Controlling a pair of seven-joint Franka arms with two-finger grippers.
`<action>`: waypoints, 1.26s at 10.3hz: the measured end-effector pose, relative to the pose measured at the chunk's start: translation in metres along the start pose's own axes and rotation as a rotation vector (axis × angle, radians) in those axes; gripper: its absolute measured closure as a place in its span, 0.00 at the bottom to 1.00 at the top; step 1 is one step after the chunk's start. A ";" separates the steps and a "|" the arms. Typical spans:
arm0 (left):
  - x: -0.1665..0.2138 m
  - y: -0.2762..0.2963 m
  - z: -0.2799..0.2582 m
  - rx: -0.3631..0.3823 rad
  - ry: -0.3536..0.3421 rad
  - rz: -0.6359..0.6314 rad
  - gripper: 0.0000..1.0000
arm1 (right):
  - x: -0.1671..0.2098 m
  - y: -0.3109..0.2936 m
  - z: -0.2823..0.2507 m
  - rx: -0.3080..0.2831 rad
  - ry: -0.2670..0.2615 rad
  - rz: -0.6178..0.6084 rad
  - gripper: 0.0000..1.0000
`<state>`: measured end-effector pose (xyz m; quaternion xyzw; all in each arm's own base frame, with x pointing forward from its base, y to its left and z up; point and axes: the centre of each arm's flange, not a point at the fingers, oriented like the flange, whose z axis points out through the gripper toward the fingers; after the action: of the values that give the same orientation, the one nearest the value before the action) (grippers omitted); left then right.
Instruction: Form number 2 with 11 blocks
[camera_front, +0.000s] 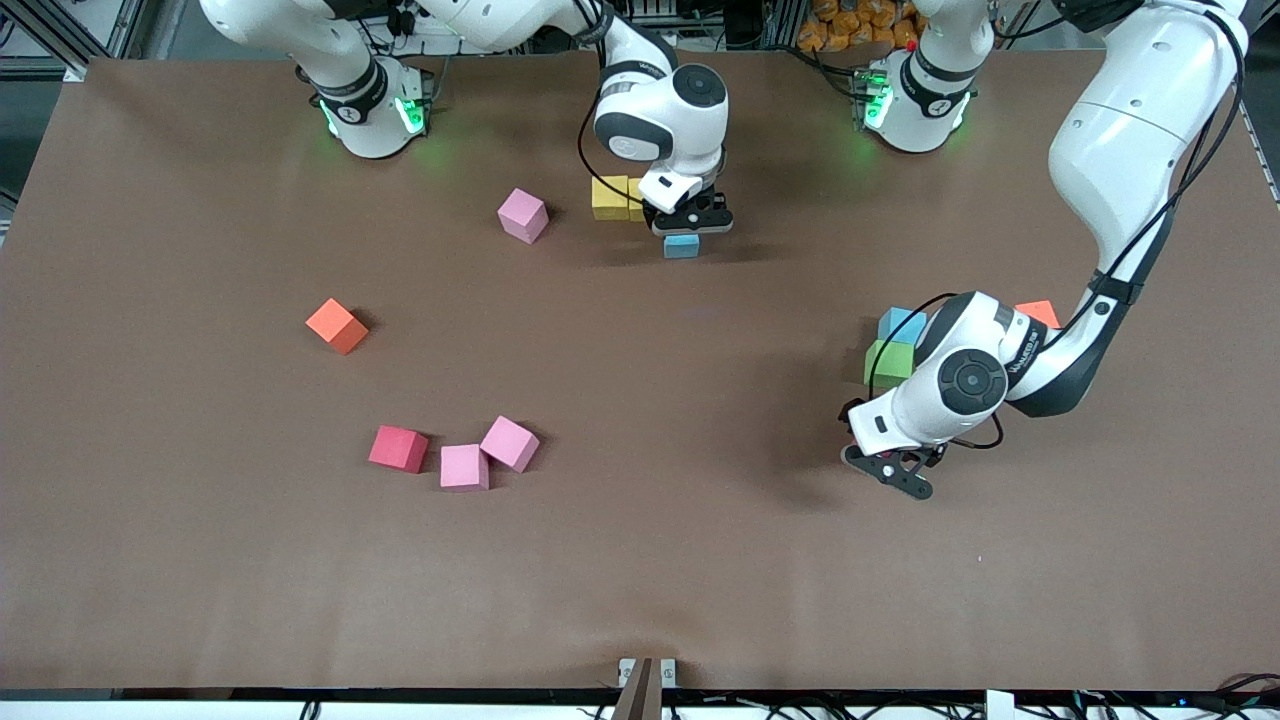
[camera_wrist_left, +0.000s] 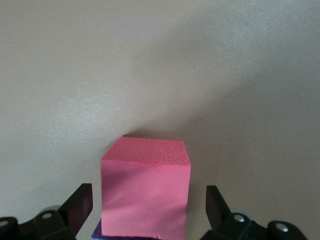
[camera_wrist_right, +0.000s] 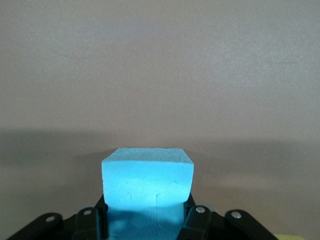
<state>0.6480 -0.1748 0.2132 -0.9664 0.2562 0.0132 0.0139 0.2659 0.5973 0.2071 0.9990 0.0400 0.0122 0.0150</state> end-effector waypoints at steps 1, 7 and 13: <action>0.000 0.000 0.002 0.002 0.002 0.003 0.00 | 0.000 0.000 0.000 0.001 0.000 0.000 0.46; -0.001 -0.007 0.008 0.027 0.008 0.016 0.18 | -0.001 -0.002 -0.002 0.013 0.001 0.000 0.46; 0.003 -0.012 0.001 0.031 0.022 0.008 0.39 | -0.006 -0.004 -0.002 0.015 -0.004 -0.003 0.46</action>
<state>0.6562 -0.1658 0.2120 -0.9652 0.2602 -0.0013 0.0261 0.2591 0.6007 0.2091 0.9991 0.0417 0.0100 0.0076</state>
